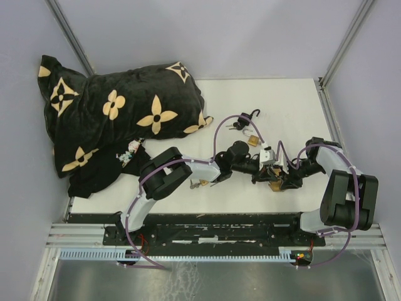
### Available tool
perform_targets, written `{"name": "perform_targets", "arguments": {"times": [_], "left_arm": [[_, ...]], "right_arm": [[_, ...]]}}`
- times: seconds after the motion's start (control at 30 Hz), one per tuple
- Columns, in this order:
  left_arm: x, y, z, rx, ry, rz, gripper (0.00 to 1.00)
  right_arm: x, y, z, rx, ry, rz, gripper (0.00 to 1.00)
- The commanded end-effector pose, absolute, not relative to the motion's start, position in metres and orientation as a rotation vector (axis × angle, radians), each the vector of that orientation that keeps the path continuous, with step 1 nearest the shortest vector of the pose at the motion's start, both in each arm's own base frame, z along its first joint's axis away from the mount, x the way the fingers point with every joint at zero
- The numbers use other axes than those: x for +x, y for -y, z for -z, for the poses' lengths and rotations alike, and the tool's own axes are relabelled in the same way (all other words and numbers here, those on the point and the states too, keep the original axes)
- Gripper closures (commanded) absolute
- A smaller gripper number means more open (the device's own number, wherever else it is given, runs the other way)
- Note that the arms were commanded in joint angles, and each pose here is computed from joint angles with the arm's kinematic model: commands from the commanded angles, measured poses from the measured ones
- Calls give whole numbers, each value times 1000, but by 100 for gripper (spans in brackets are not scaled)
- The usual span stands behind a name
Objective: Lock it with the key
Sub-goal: Lock the lock.
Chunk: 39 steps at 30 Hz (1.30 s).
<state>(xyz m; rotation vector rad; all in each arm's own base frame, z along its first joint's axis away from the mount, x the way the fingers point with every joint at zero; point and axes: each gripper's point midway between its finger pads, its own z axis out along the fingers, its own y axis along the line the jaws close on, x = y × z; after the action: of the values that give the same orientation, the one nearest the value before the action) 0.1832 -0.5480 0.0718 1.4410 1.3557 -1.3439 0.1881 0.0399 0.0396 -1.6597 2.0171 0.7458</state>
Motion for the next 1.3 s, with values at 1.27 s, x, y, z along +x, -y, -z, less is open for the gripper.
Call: {"name": "perform_targets", "arguments": {"times": [1.27], "left_arm": [[109,474,-115,1259,-1635,1592,97]], "right_arm": [[206,-100,-128,-1550,-1761,-1084,93]]}}
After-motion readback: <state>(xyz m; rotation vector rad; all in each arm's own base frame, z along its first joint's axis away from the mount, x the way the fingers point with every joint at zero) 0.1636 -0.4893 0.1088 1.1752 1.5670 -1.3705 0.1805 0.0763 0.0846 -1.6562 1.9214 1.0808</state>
